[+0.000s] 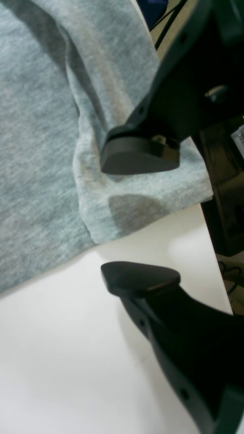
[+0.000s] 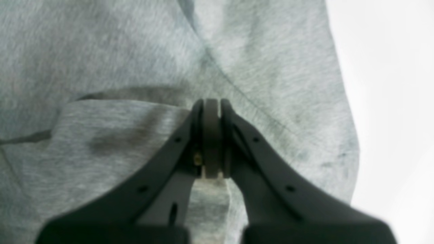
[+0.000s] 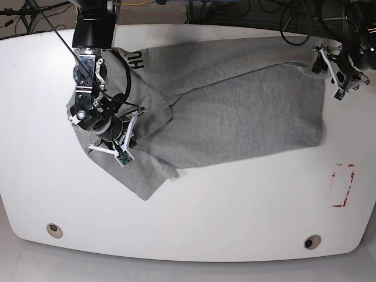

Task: Fold the T-shirt properly
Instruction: 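Pull the grasped fabric with the right gripper to smooth the shirt, then move the right gripper to the shirt's shoulder corner and grasp it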

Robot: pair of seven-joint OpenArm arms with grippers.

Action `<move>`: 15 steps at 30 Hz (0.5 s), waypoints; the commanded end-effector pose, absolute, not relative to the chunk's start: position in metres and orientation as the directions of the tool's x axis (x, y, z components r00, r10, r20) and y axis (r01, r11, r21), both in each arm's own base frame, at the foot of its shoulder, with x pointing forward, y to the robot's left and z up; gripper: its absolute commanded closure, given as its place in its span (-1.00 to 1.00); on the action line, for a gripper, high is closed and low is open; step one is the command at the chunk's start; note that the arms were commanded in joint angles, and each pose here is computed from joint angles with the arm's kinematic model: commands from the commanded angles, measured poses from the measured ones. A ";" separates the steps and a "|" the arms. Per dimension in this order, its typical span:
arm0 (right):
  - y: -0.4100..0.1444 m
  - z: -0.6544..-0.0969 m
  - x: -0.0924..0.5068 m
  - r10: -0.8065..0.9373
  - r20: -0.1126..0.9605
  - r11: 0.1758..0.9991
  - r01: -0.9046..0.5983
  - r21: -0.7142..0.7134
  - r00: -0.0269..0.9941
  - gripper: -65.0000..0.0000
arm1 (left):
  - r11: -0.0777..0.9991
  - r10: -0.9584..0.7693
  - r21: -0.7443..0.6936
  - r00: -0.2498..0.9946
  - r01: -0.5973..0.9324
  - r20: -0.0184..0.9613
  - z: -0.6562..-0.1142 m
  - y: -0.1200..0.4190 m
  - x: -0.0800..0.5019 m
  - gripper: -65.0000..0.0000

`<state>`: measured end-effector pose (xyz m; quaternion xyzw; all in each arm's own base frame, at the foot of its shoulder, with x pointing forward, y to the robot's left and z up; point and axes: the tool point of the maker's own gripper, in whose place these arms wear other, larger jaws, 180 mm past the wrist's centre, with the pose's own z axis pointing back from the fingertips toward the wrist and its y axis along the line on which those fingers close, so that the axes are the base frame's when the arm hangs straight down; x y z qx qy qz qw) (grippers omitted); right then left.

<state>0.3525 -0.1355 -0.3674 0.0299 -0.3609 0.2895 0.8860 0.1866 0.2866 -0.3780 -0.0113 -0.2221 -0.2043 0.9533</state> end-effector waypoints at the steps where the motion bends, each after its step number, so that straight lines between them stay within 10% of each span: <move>1: -0.136 -0.350 0.364 0.487 0.692 0.831 -0.527 -0.180 0.532 0.65 | 0.913 -0.395 0.091 0.803 0.398 0.446 -0.370 0.291 0.193 -0.17; 9: -0.156 -0.350 0.346 0.530 0.659 0.819 -0.525 -0.234 0.533 -0.49 | 0.910 -0.400 0.094 0.798 0.403 0.451 -0.368 0.290 0.194 -0.17; 15: -0.175 -0.341 0.313 0.523 0.659 0.835 -0.478 -0.271 0.540 -0.51 | 0.900 -0.421 0.114 0.773 0.421 0.475 -0.358 0.283 0.199 -0.17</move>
